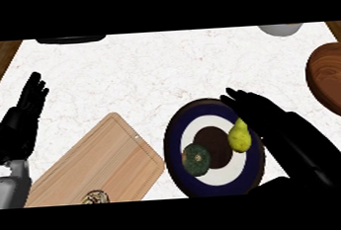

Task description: Pick the squash from the plate and place it in the bowl

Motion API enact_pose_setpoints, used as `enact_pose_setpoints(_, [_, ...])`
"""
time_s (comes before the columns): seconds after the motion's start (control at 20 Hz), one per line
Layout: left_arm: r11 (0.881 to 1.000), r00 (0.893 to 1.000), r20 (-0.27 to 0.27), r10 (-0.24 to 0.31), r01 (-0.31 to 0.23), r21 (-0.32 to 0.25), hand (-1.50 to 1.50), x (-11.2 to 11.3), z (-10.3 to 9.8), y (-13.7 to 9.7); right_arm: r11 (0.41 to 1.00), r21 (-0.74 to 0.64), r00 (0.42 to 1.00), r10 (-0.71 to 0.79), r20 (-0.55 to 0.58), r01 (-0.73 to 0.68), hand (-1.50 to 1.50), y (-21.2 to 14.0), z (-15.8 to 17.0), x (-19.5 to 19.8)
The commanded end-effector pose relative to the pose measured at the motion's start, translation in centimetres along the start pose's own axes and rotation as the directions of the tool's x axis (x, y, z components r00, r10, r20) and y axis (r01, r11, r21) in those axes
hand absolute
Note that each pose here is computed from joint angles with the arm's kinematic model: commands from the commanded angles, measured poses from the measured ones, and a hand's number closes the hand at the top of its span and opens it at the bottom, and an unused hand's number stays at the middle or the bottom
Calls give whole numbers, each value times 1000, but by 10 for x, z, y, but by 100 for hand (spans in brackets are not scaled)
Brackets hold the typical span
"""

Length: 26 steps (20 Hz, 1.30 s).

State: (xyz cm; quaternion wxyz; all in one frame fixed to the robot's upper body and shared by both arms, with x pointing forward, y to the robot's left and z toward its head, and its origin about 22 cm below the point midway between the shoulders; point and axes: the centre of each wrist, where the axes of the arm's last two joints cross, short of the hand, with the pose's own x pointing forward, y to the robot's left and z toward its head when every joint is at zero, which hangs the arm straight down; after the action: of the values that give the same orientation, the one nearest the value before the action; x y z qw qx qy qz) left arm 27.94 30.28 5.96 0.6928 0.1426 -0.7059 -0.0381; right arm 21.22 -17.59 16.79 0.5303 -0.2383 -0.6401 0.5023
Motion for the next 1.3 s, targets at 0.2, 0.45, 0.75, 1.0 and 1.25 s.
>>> enact_pose_setpoints(0.2, [1000,1000,-3,5,-5,12,0,-6,4,-7,954,279,988,134,-74,-109,-150,12,-56,26])
enact_pose_setpoints(0.45, [1000,1000,-10,6,-6,4,0,11,0,-4,896,432,987,146,-63,-105,-150,37,-78,29])
enact_pose_setpoints(0.75, [1000,1000,-22,13,-12,19,0,-6,13,-5,835,528,962,248,-110,-155,-150,48,-90,44])
enact_pose_setpoints(1.0, [1000,1000,2,9,-9,10,0,5,-2,-2,856,460,952,299,-66,-237,-150,81,-91,28])
enact_pose_setpoints(1.25, [1000,1000,-12,-3,3,14,0,-19,19,-1,868,379,934,356,-25,-320,-150,91,-68,36])
